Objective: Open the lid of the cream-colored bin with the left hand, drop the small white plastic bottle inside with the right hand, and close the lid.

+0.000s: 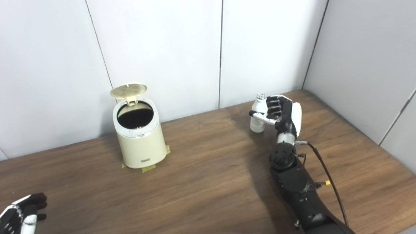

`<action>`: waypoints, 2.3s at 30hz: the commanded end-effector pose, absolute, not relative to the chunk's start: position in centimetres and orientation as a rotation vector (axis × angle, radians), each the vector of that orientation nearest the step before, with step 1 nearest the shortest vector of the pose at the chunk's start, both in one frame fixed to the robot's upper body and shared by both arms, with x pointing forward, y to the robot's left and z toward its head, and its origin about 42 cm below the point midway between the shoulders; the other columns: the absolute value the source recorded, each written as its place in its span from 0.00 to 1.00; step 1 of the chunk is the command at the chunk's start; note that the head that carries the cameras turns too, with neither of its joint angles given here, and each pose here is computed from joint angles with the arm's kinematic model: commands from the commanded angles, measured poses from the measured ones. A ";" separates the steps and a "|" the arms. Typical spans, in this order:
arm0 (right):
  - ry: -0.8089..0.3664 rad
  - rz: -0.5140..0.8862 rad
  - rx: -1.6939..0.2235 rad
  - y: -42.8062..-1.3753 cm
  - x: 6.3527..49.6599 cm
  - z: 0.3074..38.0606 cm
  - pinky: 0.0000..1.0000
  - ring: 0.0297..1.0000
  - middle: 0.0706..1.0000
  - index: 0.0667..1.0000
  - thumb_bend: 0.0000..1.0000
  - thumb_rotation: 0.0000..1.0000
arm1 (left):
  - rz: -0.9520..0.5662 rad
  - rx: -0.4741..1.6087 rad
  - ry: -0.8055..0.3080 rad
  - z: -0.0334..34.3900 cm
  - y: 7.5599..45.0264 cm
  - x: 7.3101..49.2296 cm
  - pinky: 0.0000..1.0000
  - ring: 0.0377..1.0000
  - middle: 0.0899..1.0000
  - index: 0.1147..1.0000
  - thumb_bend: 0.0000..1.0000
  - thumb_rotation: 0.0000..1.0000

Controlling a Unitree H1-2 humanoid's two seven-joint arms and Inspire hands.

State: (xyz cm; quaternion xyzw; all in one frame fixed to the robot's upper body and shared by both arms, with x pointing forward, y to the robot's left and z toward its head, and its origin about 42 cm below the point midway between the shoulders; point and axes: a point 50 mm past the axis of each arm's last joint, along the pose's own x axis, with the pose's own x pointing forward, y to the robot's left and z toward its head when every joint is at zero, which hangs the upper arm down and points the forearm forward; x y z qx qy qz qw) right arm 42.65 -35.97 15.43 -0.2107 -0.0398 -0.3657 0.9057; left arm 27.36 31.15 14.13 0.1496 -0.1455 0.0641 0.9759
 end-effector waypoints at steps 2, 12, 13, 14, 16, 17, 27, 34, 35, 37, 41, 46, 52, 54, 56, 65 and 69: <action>-0.198 -0.767 -0.453 -36.6 43.9 18.8 0.38 0.43 0.44 0.45 0.53 0.00 | 0.119 0.321 -0.358 14.9 31.4 27.8 0.58 0.67 0.66 0.64 0.40 0.65; -0.180 -0.763 -0.452 -36.8 43.8 18.6 0.36 0.42 0.44 0.45 0.53 0.00 | 0.114 0.314 -0.350 15.0 31.1 27.8 0.59 0.68 0.66 0.65 0.38 0.63; -0.177 -0.763 -0.453 -36.9 43.8 18.6 0.36 0.42 0.44 0.45 0.53 0.00 | 0.112 0.318 -0.354 15.0 31.1 27.9 0.59 0.67 0.66 0.65 0.38 0.63; -0.173 -0.762 -0.453 -36.9 43.7 18.6 0.36 0.42 0.44 0.45 0.53 0.00 | 0.110 0.320 -0.356 15.0 31.1 27.9 0.58 0.67 0.66 0.65 0.37 0.63; -0.170 -0.760 -0.450 -36.9 43.7 18.5 0.36 0.43 0.44 0.45 0.53 0.00 | 0.109 0.317 -0.357 14.9 31.1 27.9 0.58 0.67 0.67 0.65 0.37 0.63; -0.170 -0.762 -0.453 -36.9 43.7 18.5 0.36 0.42 0.43 0.46 0.53 0.00 | 0.113 0.311 -0.354 14.9 31.1 27.9 0.59 0.67 0.66 0.65 0.37 0.62; -0.219 -0.732 -0.469 -36.1 43.4 19.3 0.36 0.41 0.42 0.46 0.53 0.00 | 0.114 0.319 -0.351 14.9 30.8 27.9 0.59 0.68 0.67 0.65 0.35 0.61; -0.252 -0.695 -0.486 -35.2 43.6 20.5 0.40 0.44 0.45 0.45 0.52 0.00 | 0.106 0.303 -0.351 14.7 30.4 28.1 0.60 0.68 0.67 0.65 0.35 0.60; -0.258 -0.689 -0.487 -35.1 43.6 20.7 0.38 0.42 0.43 0.46 0.52 0.00 | 0.106 0.305 -0.352 14.7 30.4 28.1 0.61 0.69 0.67 0.65 0.35 0.61; -0.273 -0.674 -0.487 -34.7 43.7 21.2 0.36 0.41 0.42 0.46 0.53 0.00 | 0.107 0.303 -0.353 14.7 30.3 28.1 0.61 0.69 0.67 0.65 0.35 0.61; -0.303 -0.642 -0.476 -33.8 43.8 22.2 0.37 0.43 0.45 0.45 0.53 0.00 | 0.108 0.302 -0.363 14.7 30.1 28.1 0.60 0.68 0.66 0.64 0.36 0.60; -0.320 -0.604 -0.468 -32.5 43.8 23.3 0.36 0.42 0.44 0.45 0.53 0.00 | 0.114 0.308 -0.366 14.7 29.8 28.0 0.59 0.67 0.66 0.64 0.36 0.61; -0.357 -0.542 -0.457 -30.5 44.2 24.5 0.37 0.42 0.44 0.45 0.53 0.00 | 0.114 0.329 -0.367 14.8 29.2 28.0 0.60 0.67 0.66 0.65 0.36 0.63; -0.354 -0.526 -0.451 -29.6 44.4 24.9 0.37 0.42 0.44 0.45 0.53 0.00 | 0.112 0.332 -0.366 14.9 29.0 28.0 0.60 0.68 0.66 0.65 0.36 0.63; -0.356 -0.510 -0.447 -29.0 44.4 25.2 0.37 0.43 0.44 0.45 0.52 0.00 | 0.112 0.333 -0.368 15.0 28.8 28.1 0.60 0.68 0.66 0.65 0.36 0.63; -0.381 -0.408 -0.386 -24.8 44.9 26.6 0.37 0.42 0.46 0.43 0.52 0.00 | 0.105 0.321 -0.389 15.3 27.8 28.2 0.59 0.67 0.65 0.64 0.28 0.56; -0.410 -0.362 -0.371 -23.0 44.7 27.2 0.36 0.40 0.45 0.44 0.52 0.00 | 0.110 0.321 -0.392 15.3 27.2 28.2 0.59 0.66 0.65 0.63 0.25 0.50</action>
